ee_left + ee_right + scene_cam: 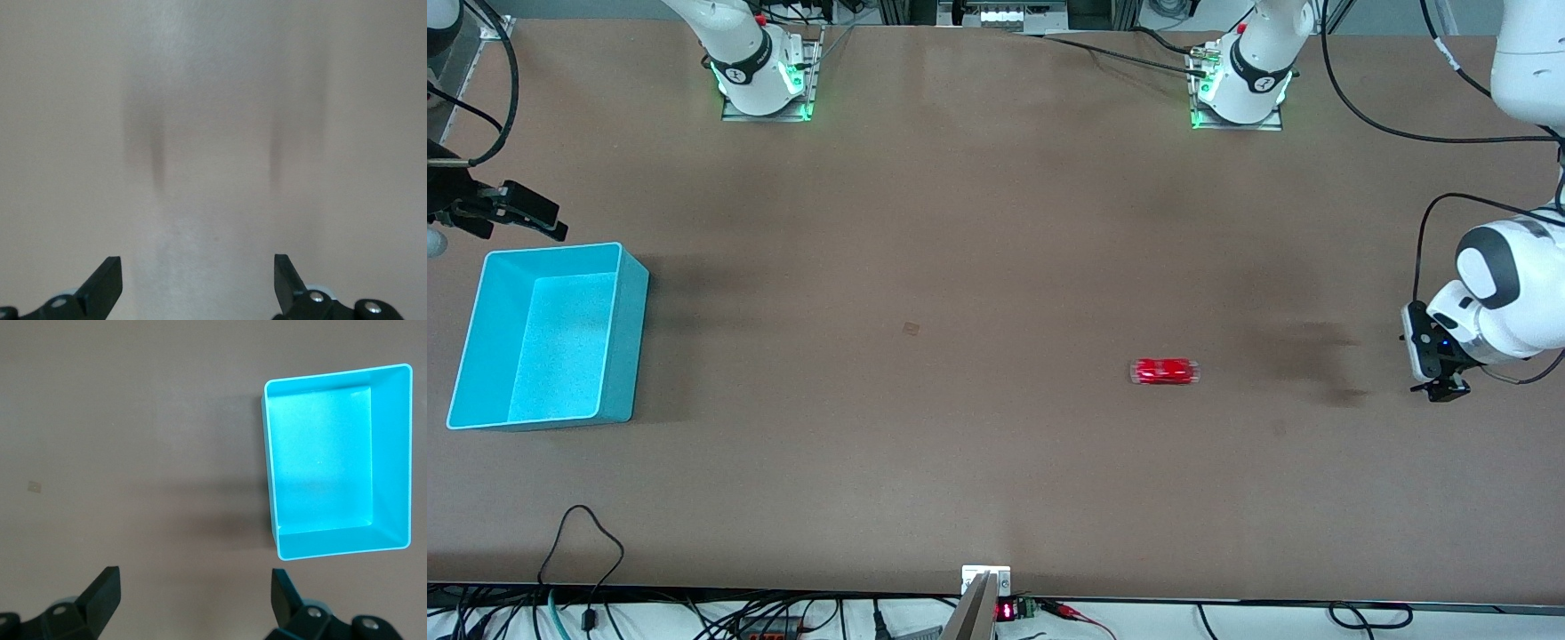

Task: Wind red beetle toy and store in blue box
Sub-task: 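Slide the red car with the left gripper toward the blue box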

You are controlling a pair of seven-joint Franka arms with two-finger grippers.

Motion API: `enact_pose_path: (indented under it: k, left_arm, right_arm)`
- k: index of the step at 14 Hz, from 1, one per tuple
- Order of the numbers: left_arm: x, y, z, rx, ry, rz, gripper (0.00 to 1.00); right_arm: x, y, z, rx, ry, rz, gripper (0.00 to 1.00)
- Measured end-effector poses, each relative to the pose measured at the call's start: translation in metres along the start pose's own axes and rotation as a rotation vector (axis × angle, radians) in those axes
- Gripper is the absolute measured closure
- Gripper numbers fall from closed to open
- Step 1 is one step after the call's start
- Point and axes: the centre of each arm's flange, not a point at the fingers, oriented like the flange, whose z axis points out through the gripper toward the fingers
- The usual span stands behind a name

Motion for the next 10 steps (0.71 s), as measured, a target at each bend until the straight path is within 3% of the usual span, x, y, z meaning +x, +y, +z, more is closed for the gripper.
enact_pose_path:
  k: [10]
  left_arm:
    - [-0.009,0.023,-0.085,-0.193,0.028,-0.21,0.0]
  right_arm:
    - [0.0,0.001,0.0,0.0,-0.001,0.001,0.0]
